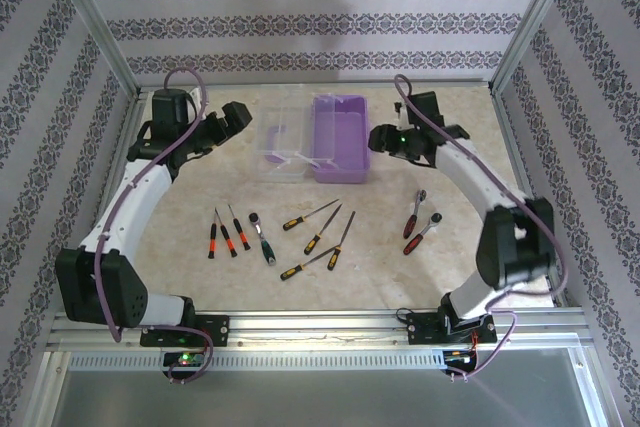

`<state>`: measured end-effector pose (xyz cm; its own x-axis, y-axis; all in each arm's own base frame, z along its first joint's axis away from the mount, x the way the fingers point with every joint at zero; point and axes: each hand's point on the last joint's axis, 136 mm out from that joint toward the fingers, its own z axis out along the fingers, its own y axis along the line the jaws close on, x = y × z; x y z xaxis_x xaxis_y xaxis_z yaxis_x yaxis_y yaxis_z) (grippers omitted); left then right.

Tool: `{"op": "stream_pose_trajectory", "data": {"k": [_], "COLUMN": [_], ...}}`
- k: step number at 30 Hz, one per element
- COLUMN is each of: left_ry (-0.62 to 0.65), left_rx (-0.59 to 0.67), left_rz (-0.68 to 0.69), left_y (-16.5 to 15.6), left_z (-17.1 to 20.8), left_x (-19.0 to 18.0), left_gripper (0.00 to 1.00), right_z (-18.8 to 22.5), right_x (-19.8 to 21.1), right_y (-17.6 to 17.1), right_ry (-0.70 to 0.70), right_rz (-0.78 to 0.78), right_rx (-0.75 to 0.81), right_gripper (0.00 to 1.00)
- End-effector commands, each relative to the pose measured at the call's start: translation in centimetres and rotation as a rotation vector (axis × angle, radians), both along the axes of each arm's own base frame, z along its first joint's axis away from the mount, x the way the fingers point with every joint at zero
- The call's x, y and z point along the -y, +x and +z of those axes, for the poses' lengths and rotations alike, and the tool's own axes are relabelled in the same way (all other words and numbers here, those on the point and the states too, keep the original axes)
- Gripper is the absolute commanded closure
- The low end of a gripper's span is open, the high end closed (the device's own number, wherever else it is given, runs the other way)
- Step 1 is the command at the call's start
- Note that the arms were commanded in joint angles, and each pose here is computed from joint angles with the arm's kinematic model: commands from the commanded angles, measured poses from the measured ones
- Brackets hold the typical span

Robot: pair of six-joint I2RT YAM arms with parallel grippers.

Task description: Pack the tool kit

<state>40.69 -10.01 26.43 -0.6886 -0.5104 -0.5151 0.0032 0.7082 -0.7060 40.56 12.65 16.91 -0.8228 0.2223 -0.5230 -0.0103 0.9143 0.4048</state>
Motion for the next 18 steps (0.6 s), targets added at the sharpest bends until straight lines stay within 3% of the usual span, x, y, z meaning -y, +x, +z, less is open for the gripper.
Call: {"op": "stream_pose_trajectory", "data": {"k": [1, 4, 7, 12, 15, 18], "left_ry": [-0.102, -0.122, -0.114, -0.383, -0.393, -0.380], "left_rx": [0.072, 0.075, 0.073, 0.099, 0.097, 0.102], "left_rz": [-0.034, -0.105, -0.218, -0.466, -0.510, -0.478], "left_y": [0.7, 0.8, -0.1, -3.2, -4.2, -4.0], "left_z": [2.5, 3.1, 2.4, 2.9, 2.4, 1.8], "left_x": [1.9, 5.1, 9.0, 15.5, 16.7, 16.3], "left_gripper": [0.00, 0.00, 0.00, 0.00, 0.00, 0.00], "right_z": [-3.1, -3.6, -4.1, -6.5, -8.6, -10.3], "right_x": [4.9, 7.2, 6.4, 8.4, 9.2, 9.2], "right_y": [-4.5, -6.6, -7.7, -8.2, -8.3, -8.5], "right_ry": [-0.210, -0.257, -0.211, -0.178, -0.152, -0.163], "right_rz": [-0.112, -0.185, -0.122, -0.223, -0.233, -0.223], "right_rx": [-0.097, -0.097, -0.073, -0.181, -0.281, -0.340], "right_gripper": [0.37, 0.38, 0.42, 0.49, 0.61, 0.65]}}
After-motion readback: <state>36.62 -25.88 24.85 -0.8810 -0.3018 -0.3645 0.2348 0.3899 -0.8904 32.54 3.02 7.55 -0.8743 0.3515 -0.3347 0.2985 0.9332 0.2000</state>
